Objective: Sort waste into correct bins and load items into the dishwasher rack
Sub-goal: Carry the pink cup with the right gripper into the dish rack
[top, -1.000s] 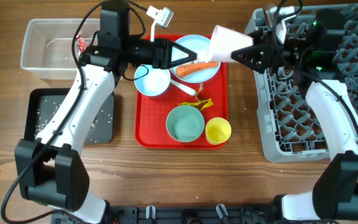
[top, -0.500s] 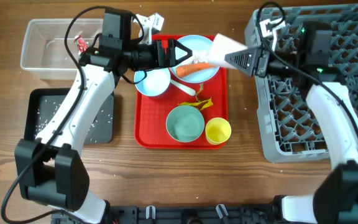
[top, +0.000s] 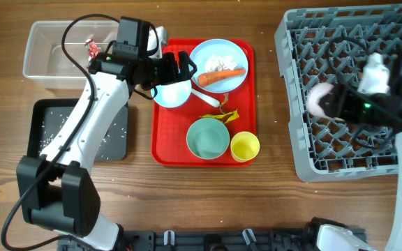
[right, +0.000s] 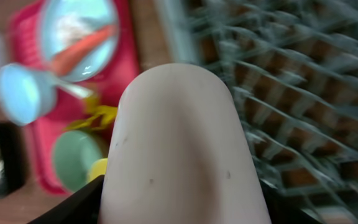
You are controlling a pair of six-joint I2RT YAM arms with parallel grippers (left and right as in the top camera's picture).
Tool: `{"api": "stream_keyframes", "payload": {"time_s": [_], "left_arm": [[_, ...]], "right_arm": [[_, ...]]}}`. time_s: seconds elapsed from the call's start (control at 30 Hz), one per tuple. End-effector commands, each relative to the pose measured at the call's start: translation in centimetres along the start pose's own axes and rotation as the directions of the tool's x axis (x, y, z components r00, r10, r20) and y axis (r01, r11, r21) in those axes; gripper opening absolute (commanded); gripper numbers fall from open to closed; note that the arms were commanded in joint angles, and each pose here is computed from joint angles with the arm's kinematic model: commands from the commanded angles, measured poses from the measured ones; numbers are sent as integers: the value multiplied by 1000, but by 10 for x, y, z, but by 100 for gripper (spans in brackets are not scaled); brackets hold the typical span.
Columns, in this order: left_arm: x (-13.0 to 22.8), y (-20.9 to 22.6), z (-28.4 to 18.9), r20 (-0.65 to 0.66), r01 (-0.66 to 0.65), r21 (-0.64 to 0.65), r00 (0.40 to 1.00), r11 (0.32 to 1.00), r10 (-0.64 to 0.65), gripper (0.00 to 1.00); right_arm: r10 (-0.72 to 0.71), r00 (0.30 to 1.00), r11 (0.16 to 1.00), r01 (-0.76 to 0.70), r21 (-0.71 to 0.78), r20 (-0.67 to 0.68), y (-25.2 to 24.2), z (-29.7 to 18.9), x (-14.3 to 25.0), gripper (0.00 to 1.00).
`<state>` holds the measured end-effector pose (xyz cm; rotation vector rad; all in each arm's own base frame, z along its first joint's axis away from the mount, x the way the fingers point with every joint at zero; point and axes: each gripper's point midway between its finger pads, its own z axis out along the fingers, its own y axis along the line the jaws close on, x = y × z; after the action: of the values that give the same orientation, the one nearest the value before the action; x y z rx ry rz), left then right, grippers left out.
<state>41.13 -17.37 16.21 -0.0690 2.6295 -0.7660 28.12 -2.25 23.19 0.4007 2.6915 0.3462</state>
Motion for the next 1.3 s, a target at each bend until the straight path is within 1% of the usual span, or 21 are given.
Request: {"api": "stream_keyframes", "payload": {"time_s": [0.0, 0.03, 0.1, 0.17, 0.23, 0.37, 0.6, 0.67, 0.77, 0.9, 1.07, 1.27], "left_arm": [[-3, 10, 0, 22, -10, -62, 1000, 998, 11, 100], [-3, 10, 0, 22, -9, -62, 1000, 998, 11, 100], [-3, 10, 0, 22, -9, -62, 1000, 998, 11, 100], [-3, 10, 0, 22, -10, -62, 1000, 998, 11, 100], [-3, 10, 0, 22, -10, -62, 1000, 998, 11, 100], [-3, 10, 0, 19, -8, -63, 1000, 998, 10, 100], [-1, 11, 0, 12, -6, -66, 1000, 998, 7, 100], [-1, 11, 0, 13, -6, -66, 1000, 998, 7, 100], [-1, 11, 1, 12, -5, -67, 1000, 998, 6, 100], [1, 14, 4, 2, -2, -72, 1000, 997, 2, 100], [-2, 21, 4, 20, -1, -113, 1000, 994, 3, 100], [-3, 21, 4, 20, -1, -112, 1000, 994, 3, 100]], "right_arm": [[125, 991, 970, -131, 206, 41, -60, -17, -2, 62], [158, 986, 961, -164, 221, 49, -71, -18, -3, 60], [202, 979, 943, -203, 262, 33, -86, -14, -2, 59], [230, 973, 928, -214, 304, -20, -97, -1, 0, 60], [265, 957, 922, -216, 321, -120, -105, 20, 8, 60], [307, 922, 916, -218, 338, -237, -110, 38, 22, 60], [328, 902, 910, -223, 348, -282, -108, 35, 35, 60], [395, 879, 862, -253, 440, -268, -122, 34, 45, 60], [425, 863, 839, -262, 477, -272, -128, 38, 54, 59], [439, 851, 833, -265, 485, -289, -130, 46, 63, 59], [434, 859, 841, -277, 465, -272, -129, 50, 58, 59], [428, 862, 847, -278, 453, -270, -127, 54, 57, 58]]}}
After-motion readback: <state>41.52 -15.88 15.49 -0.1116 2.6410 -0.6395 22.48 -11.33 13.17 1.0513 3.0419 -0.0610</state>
